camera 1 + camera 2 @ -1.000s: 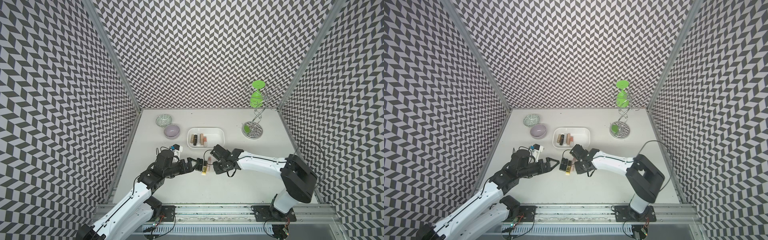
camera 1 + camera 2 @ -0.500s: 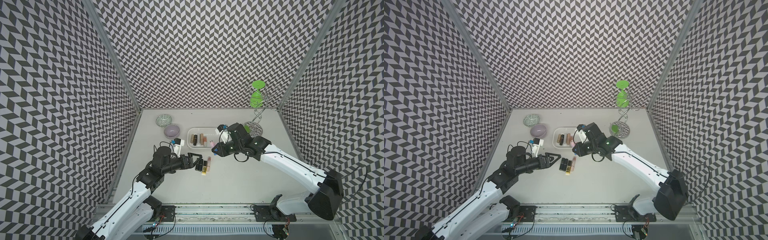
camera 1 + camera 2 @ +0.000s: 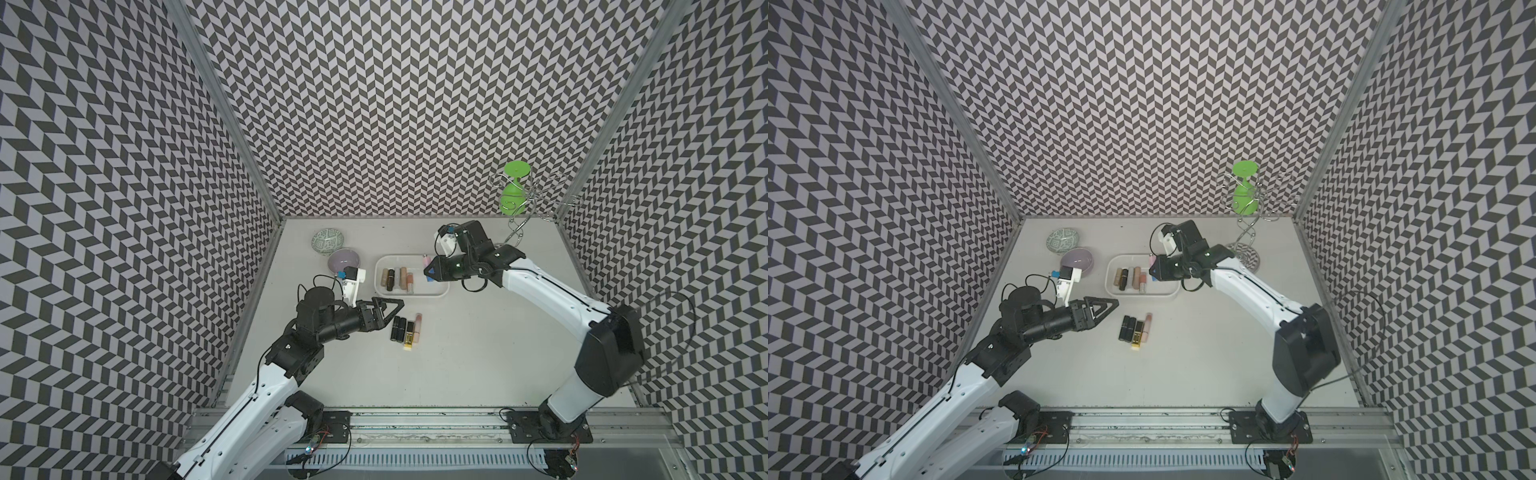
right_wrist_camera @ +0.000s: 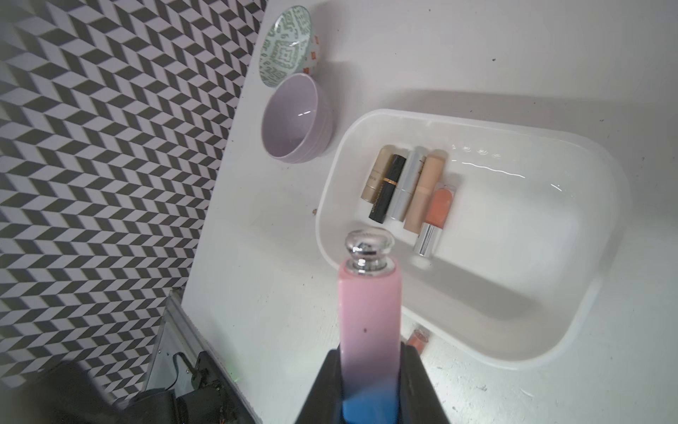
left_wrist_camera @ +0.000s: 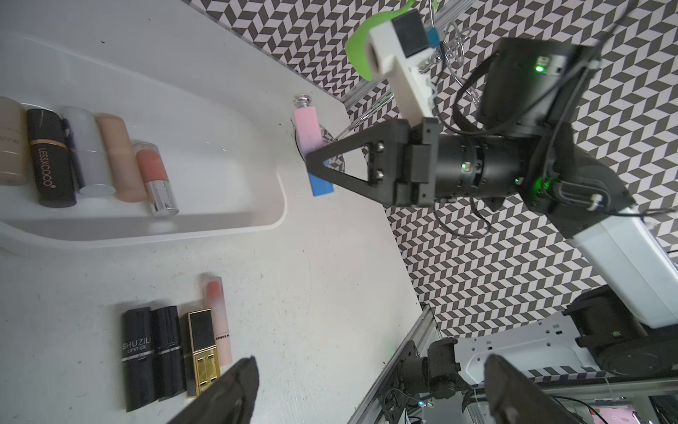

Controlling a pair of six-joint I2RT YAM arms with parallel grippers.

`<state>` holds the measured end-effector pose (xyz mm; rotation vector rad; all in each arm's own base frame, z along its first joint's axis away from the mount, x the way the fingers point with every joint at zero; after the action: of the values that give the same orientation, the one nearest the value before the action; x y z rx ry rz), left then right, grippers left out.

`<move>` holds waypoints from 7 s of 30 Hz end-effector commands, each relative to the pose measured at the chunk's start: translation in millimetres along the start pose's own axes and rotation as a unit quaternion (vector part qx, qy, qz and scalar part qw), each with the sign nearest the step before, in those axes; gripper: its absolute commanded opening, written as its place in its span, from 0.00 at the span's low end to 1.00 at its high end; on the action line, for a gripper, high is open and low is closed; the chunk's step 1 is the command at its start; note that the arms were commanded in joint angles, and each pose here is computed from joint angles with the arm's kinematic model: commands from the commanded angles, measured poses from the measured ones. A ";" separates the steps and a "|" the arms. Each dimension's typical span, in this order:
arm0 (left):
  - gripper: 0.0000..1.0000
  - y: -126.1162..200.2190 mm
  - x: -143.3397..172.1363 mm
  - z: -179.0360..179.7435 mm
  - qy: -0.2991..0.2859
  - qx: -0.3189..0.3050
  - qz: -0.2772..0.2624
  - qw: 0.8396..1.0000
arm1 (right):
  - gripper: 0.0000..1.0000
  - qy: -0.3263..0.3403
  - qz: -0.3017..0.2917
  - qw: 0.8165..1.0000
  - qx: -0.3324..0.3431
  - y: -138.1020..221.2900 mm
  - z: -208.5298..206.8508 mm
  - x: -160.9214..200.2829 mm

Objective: Put the lipstick into the storage box
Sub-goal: Place the lipstick in the storage box, then pick up the lipstick at the center of the board.

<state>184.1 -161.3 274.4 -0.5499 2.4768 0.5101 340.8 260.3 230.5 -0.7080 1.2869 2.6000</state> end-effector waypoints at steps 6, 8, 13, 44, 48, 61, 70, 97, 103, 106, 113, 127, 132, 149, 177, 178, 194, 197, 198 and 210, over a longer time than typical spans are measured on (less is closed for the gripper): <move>0.99 13.2 -1.0 3.5 -0.008 -0.029 -0.003 1.000 | 0.16 -0.018 0.029 0.999 0.029 -49.0 -24.3 -4.0; 0.99 13.8 0.3 9.2 -0.004 -0.044 0.000 0.999 | 0.16 -0.023 0.040 0.998 0.034 -62.0 -31.1 -1.6; 0.99 16.6 0.5 19.8 0.004 -0.073 0.003 0.997 | 0.16 -0.033 0.055 0.997 0.036 -84.9 -40.9 2.9; 0.99 0.0 7.6 47.1 0.029 -0.091 0.052 0.994 | 0.23 -0.061 0.077 0.994 0.037 -136.5 -76.3 -1.1; 0.99 0.8 9.4 47.7 0.033 -0.092 0.054 0.994 | 0.27 -0.063 0.080 0.994 0.036 -138.5 -77.6 1.6; 0.99 8.2 10.4 43.9 0.027 -0.093 0.041 0.994 | 0.44 -0.064 0.074 0.995 0.030 -126.9 -68.7 -6.0; 0.99 11.8 10.1 40.9 0.031 -0.085 0.028 0.995 | 0.45 -0.055 0.028 0.998 0.005 -75.9 -37.7 -22.9; 0.99 5.0 22.4 61.2 0.080 -0.069 -0.006 0.994 | 0.54 -0.045 0.001 0.999 -0.017 41.1 -15.8 55.7; 0.99 4.7 29.4 69.6 0.094 -0.076 -0.007 0.993 | 0.54 -0.051 0.027 0.998 -0.011 24.8 -10.2 98.4; 0.99 4.2 31.4 71.9 0.102 -0.076 -0.007 0.992 | 0.54 -0.047 0.040 0.998 -0.004 11.4 -2.9 115.8; 0.99 9.4 35.4 69.6 0.102 -0.075 -0.007 0.992 | 0.56 -0.040 0.071 0.996 0.047 -24.5 2.4 137.4; 0.99 17.7 39.5 67.9 0.107 -0.080 -0.018 0.991 | 0.58 -0.016 0.092 0.989 0.115 -65.2 -10.9 135.3; 0.99 17.5 37.6 66.7 0.098 -0.083 -0.015 0.992 | 0.58 -0.013 0.101 0.987 0.122 -75.9 -12.4 135.5; 0.99 14.4 40.8 67.8 0.090 -0.081 0.008 0.993 | 0.57 -0.005 0.119 0.981 0.155 -93.8 -14.8 143.7; 0.99 27.1 54.1 67.1 0.094 -0.077 0.003 0.993 | 0.49 0.017 0.139 0.968 0.209 -93.2 -22.6 164.7; 0.99 27.5 54.8 67.3 0.095 -0.076 0.002 0.992 | 0.49 0.018 0.140 0.967 0.210 -93.2 -22.4 165.9; 0.99 35.9 62.8 67.6 0.107 -0.071 -0.015 0.992 | 0.38 0.064 0.149 0.946 0.281 -92.8 -39.4 173.3; 0.99 36.9 63.1 67.8 0.107 -0.073 -0.017 0.991 | 0.38 0.076 0.149 0.940 0.297 -92.2 -43.3 172.0; 0.99 37.2 63.5 68.0 0.108 -0.074 -0.017 0.991 | 0.38 0.078 0.149 0.939 0.299 -92.7 -44.1 172.1; 0.99 35.7 62.1 69.6 0.112 -0.074 -0.021 0.991 | 0.24 0.087 0.154 0.939 0.294 -95.3 -44.1 173.4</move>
<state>146.6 -117.4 193.7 -0.7331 2.6515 0.6437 242.8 284.8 76.3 -0.6923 2.1046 2.2312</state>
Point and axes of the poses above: each gripper's point midway between its finger pads, its own y axis back along the fingers, its own z axis along the line the jaws close on, x = y × z, the point moved 6 cm from there along y, back along the fingers, and after that the axes turned 1 degree about -y, right-handed, at the moved point
